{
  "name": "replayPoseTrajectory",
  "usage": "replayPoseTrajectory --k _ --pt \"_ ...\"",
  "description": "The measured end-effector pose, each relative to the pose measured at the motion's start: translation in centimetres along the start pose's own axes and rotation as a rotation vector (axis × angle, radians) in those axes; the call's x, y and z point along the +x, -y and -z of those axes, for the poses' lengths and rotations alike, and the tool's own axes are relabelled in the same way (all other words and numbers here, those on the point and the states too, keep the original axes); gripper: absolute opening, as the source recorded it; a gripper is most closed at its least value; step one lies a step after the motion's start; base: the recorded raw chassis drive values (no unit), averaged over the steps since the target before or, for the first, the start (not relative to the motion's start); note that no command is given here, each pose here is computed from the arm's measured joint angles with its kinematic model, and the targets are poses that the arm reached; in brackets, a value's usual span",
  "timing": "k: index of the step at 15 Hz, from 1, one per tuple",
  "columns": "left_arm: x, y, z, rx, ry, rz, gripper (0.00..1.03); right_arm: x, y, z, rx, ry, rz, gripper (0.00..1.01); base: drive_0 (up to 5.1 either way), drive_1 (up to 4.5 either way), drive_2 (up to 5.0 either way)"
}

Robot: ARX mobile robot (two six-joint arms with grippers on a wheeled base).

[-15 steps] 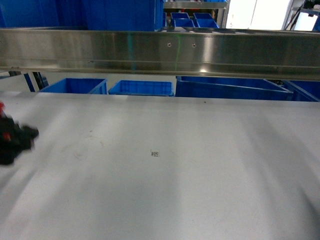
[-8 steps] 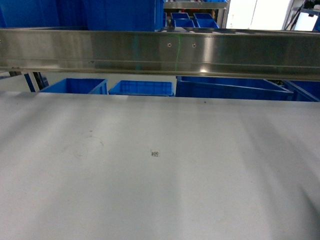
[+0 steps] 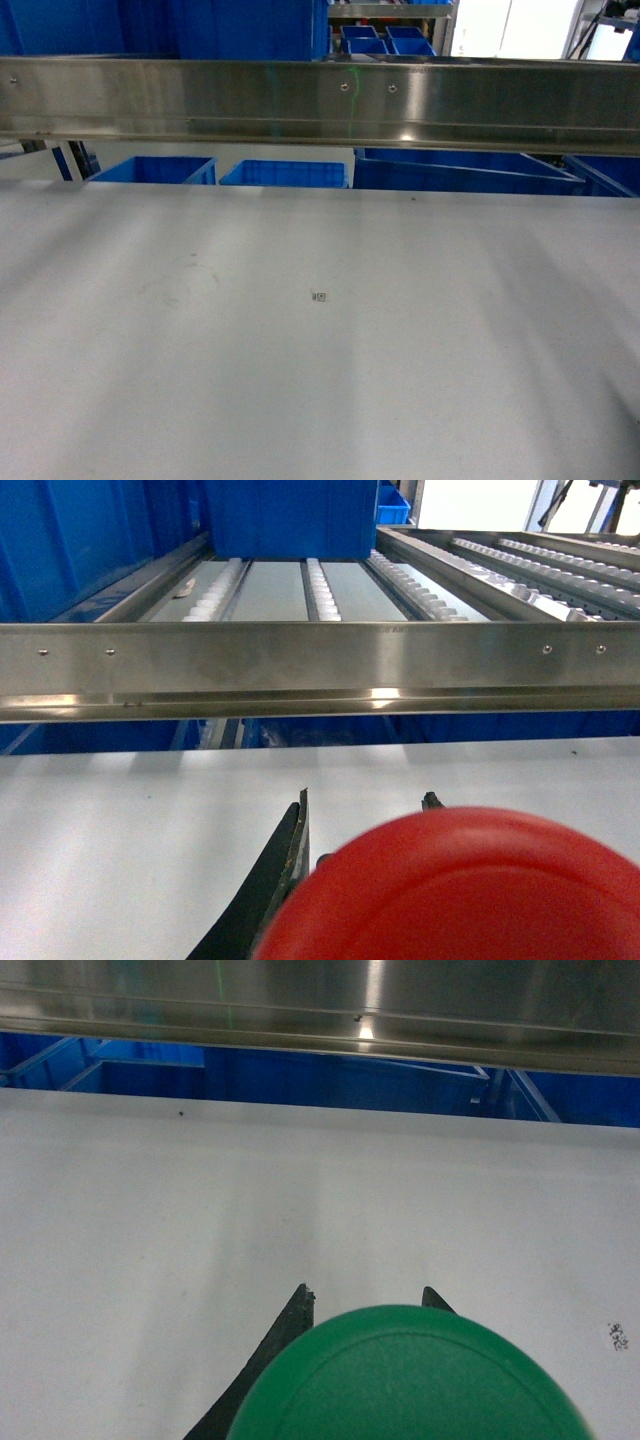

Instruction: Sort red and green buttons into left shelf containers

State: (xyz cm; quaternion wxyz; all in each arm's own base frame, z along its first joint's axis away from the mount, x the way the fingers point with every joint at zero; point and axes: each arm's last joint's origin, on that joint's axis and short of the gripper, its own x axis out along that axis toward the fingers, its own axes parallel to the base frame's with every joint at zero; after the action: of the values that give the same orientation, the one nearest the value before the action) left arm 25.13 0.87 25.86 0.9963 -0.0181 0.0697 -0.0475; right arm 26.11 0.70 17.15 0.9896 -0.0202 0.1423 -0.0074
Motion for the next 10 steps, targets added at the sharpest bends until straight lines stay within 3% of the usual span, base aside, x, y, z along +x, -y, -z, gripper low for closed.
replayPoseTrajectory --k 7,10 --pt "-0.05 -0.08 -0.05 0.0 0.002 -0.004 0.27 0.0 -0.01 0.02 0.0 -0.002 -0.003 0.26 0.0 0.0 0.0" --pt "-0.05 -0.08 -0.04 0.0 0.001 -0.006 0.27 0.0 -0.01 0.04 -0.002 -0.004 -0.003 0.26 -5.0 2.44 2.4"
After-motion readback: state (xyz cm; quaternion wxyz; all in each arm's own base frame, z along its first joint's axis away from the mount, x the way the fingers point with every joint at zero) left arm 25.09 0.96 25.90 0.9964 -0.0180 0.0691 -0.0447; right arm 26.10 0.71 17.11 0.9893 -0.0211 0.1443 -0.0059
